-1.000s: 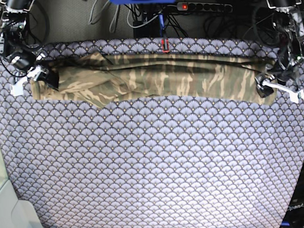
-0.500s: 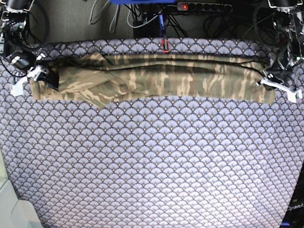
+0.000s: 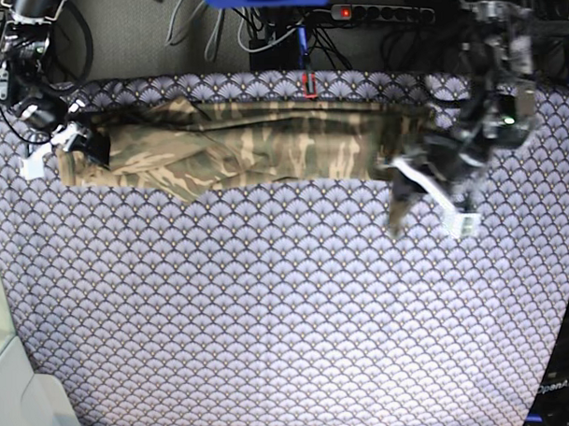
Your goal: Fold the T-shirt properly
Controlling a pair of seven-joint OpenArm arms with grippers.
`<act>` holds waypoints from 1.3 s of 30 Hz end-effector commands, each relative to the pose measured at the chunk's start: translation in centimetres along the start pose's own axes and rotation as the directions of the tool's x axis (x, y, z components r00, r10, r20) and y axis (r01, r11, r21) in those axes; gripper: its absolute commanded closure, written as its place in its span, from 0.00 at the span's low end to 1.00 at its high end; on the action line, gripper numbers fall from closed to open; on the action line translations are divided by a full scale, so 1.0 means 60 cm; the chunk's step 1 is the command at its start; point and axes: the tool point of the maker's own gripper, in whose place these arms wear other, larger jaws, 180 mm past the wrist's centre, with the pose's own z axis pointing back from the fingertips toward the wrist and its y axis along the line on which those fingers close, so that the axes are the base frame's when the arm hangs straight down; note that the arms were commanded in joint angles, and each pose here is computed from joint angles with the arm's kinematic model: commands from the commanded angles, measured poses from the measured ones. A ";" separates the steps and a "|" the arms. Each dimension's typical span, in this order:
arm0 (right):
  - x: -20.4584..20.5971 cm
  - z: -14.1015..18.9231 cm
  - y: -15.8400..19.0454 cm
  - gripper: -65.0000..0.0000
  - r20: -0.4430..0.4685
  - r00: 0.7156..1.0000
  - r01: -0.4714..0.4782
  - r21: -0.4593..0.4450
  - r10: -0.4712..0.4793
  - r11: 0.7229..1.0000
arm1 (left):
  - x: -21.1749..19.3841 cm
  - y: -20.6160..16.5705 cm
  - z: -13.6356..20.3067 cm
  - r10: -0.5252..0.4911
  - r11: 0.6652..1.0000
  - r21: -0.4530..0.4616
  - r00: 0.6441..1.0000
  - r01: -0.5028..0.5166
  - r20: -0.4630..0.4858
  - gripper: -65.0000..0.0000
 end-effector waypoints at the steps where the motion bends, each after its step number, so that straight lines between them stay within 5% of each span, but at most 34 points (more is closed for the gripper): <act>1: 0.013 0.006 0.000 1.00 0.002 1.000 -0.031 -0.003 0.031 1.000 | 0.011 -0.023 0.000 -0.012 0.999 -0.039 1.000 0.012 0.023 0.99; 7: 0.014 0.005 0.001 1.00 0.001 0.999 -0.033 -0.002 0.033 0.999 | -0.038 -0.076 -0.028 -0.087 0.995 -0.041 0.996 0.085 -0.036 0.99; 13: 0.009 0.001 0.004 1.00 -0.010 0.999 -0.036 0.004 0.036 0.999 | -0.049 -0.099 -0.035 -0.078 0.997 0.018 0.996 0.078 0.033 0.99; 20: 0.003 -0.001 0.006 1.00 -0.021 0.999 -0.036 0.008 0.037 0.999 | -0.006 -0.152 -0.050 -0.027 0.999 -0.040 0.995 0.031 0.099 0.99; 36: 0.001 -0.001 0.007 1.00 -0.024 0.999 -0.037 0.009 0.038 0.999 | -0.048 -0.272 -0.081 -0.179 0.972 -0.145 0.983 0.183 0.044 0.98; 39: 0.001 -0.001 0.007 1.00 -0.026 0.999 -0.037 0.009 0.038 0.999 | -0.047 -0.273 -0.079 -0.177 0.972 -0.147 0.983 0.182 0.047 0.89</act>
